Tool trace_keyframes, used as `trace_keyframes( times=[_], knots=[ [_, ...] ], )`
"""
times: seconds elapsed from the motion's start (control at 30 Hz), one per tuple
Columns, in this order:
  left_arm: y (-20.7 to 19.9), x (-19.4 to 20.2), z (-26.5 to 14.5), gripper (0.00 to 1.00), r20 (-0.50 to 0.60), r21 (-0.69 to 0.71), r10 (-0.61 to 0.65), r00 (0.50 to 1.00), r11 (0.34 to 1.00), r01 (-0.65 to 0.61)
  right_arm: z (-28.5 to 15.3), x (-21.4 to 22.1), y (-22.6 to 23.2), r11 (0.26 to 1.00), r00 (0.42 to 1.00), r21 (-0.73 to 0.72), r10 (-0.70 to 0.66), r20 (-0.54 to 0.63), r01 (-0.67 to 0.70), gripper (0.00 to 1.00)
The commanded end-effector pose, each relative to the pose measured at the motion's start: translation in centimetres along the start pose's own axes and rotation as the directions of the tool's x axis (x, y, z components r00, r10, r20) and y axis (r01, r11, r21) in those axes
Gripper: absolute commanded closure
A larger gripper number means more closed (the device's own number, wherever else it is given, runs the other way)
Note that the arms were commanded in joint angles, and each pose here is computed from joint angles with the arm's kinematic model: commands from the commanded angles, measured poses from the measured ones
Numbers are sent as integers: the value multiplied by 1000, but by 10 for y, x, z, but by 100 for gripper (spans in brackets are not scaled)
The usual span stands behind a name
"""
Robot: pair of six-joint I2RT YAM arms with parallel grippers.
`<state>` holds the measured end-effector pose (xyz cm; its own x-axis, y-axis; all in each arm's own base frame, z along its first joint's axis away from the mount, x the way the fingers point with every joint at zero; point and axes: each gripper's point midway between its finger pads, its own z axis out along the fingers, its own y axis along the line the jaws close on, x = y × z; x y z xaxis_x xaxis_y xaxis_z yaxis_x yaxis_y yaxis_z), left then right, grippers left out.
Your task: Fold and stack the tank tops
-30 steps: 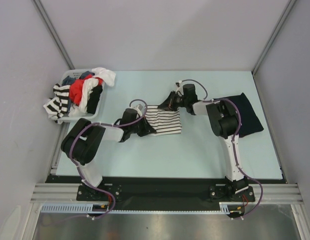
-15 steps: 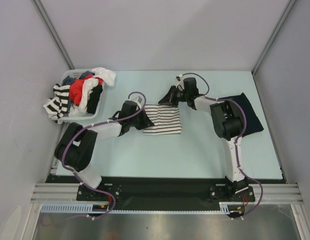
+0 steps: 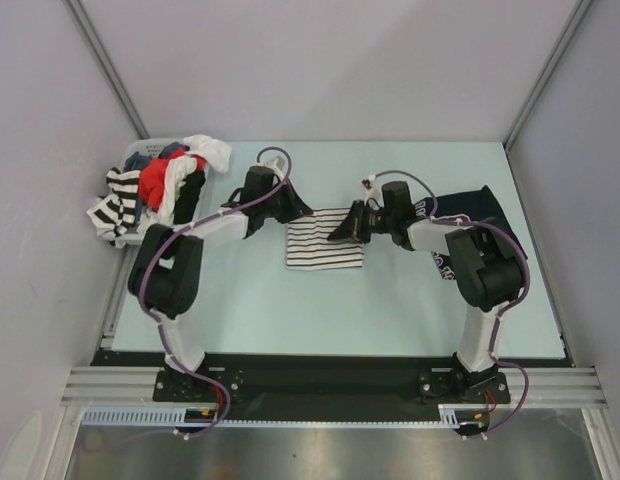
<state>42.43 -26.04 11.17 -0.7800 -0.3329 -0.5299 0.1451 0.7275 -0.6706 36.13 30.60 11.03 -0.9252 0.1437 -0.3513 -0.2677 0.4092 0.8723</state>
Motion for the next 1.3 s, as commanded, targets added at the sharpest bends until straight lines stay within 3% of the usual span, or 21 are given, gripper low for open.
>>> trace_keyframes(
  times=[0.0, 0.2, 0.33, 0.4, 0.5, 0.53, 0.6, 0.63, 0.7, 0.73, 0.83, 0.87, 0.97, 1.07, 1.1, 1.27],
  knots=[
    [10, -2, 26, 95, -38, -10, -9, 999, 1000, 8, 14, 28, -17, 999, 998, 23, -24, -66, 25, 94],
    [54, 15, 52, 97, -83, -93, -68, 994, 994, 60, 12, 50, -61, 995, 991, 15, 103, -88, -102, 95],
    [76, 4, 49, 96, -64, -94, -104, 992, 991, 98, 7, 56, -72, 992, 989, 56, 117, -94, -112, 95],
    [80, -12, 45, 96, -50, -84, -95, 994, 992, 90, 2, 63, -86, 981, 985, 145, 141, -98, -126, 95],
    [69, -31, 33, 89, -24, -63, -34, 999, 997, 33, -5, 63, -87, 982, 986, 150, 130, -100, -115, 94],
    [64, -35, 27, 78, -15, -62, -19, 1000, 998, 18, -7, 61, -84, 983, 987, 142, 130, -99, -116, 94],
    [48, -45, 11, 66, 17, -43, 21, 1000, 999, -20, -13, 53, -72, 986, 991, 138, 107, -85, -94, 92],
    [43, -47, 4, 57, 27, -46, 32, 999, 998, -31, -15, 51, -68, 986, 992, 145, 95, -81, -82, 88],
    [32, -46, -17, 50, 51, -50, 66, 997, 997, -63, -23, 42, -56, 986, 997, 166, 41, -64, -29, 82],
    [23, -55, -31, 43, 94, -55, 87, 992, 995, -82, -26, 39, -51, 985, 998, 171, 24, -57, -14, 72],
    [36, -30, -48, 32, 65, -116, 72, 995, 991, -64, -42, 26, -37, 974, 999, 221, -44, -13, 46, 50],
    [39, -19, -55, 30, 59, -124, 69, 996, 990, -62, -46, 21, -35, 970, 998, 238, -60, 1, 59, 47],
    [46, 4, -62, 29, 36, -174, 60, 998, 983, -53, -61, 6, -36, 940, 995, 333, -97, 34, 80, 40],
    [54, 22, -60, 29, -1, -236, 54, 999, 970, -53, -72, -13, -50, 871, 990, 485, -124, 59, 80, 40],
    [53, 24, -59, 29, -7, -240, 59, 998, 969, -58, -81, -16, -66, 811, 991, 582, -118, 68, 57, 40],
    [65, 42, -45, 28, -73, -313, 54, 996, 947, -74, -76, -34, -82, 751, 989, 658, -130, 65, 56, 35]
  ],
)
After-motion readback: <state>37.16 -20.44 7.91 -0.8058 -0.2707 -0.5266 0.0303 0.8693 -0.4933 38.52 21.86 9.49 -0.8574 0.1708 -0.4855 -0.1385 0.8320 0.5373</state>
